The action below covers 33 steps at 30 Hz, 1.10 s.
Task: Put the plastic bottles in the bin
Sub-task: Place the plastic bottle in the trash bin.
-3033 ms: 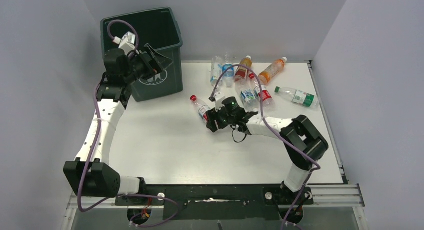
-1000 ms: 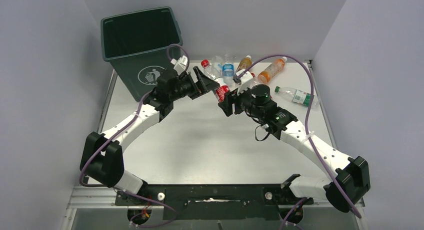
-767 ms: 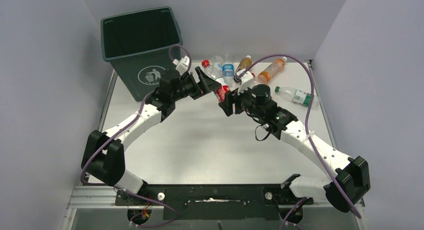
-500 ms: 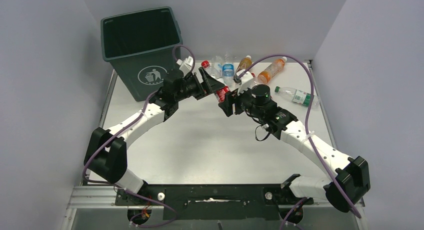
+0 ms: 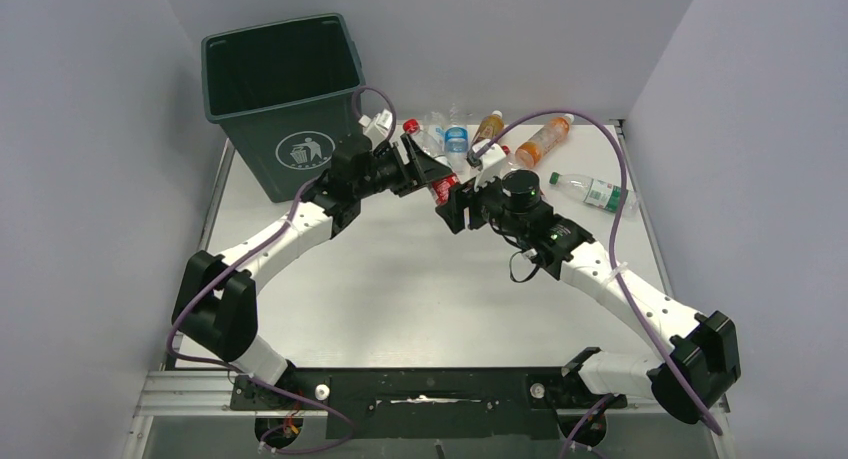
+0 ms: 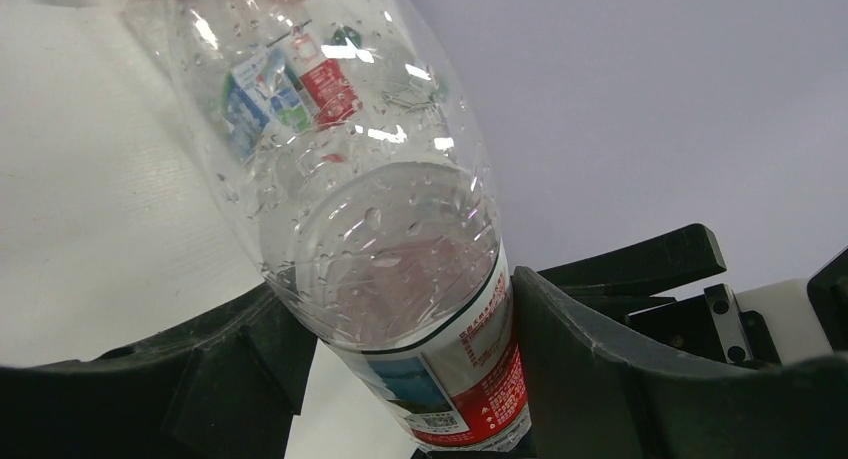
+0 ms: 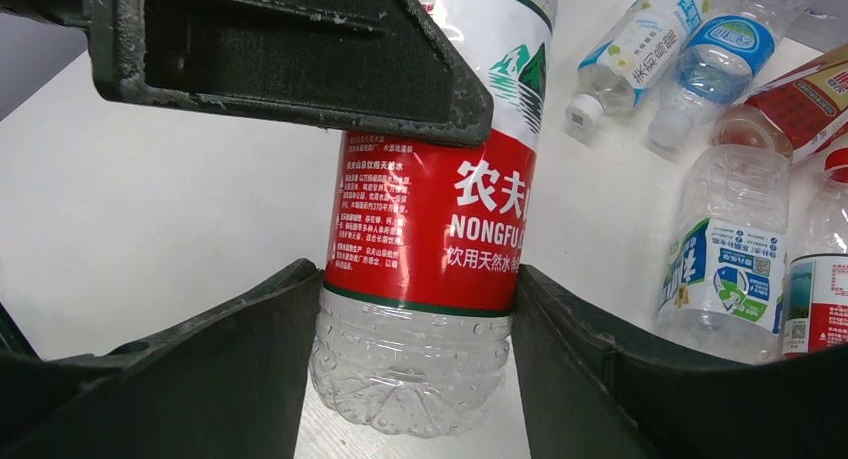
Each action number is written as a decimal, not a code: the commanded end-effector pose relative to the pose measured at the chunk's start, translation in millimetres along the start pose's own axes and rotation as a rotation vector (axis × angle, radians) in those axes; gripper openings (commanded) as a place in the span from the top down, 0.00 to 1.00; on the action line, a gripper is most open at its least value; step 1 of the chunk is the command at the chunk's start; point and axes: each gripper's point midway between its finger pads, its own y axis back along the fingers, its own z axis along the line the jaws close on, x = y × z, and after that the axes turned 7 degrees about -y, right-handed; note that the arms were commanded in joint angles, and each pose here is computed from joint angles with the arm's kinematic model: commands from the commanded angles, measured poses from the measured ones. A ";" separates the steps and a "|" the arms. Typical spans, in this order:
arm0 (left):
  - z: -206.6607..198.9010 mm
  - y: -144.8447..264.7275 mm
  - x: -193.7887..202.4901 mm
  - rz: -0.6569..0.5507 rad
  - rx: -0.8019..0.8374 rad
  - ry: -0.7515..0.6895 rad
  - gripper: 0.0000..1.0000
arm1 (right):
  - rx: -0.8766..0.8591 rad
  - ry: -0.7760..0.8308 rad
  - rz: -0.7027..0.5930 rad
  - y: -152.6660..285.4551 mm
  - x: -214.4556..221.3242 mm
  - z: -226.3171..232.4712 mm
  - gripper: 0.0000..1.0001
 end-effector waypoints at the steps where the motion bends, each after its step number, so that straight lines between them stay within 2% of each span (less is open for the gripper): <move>1: -18.4 -1.9 -15.7 -0.027 0.040 -0.072 0.48 | -0.074 0.006 -0.113 5.0 -31.1 20.5 0.34; 7: -20.3 1.2 -22.3 -0.029 0.029 -0.103 0.53 | -0.058 -0.006 -0.114 7.3 -28.9 18.1 0.15; 16: -19.4 8.3 -38.3 -0.038 0.007 -0.134 0.56 | -0.042 -0.015 -0.122 15.0 -28.4 16.4 0.01; 25: -17.3 19.8 -61.4 -0.071 -0.009 -0.152 0.57 | -0.032 -0.025 -0.134 24.5 -31.7 16.1 0.02; 33: -14.1 42.1 -101.6 -0.132 -0.035 -0.184 0.58 | -0.014 -0.038 -0.119 31.3 -17.6 11.1 0.02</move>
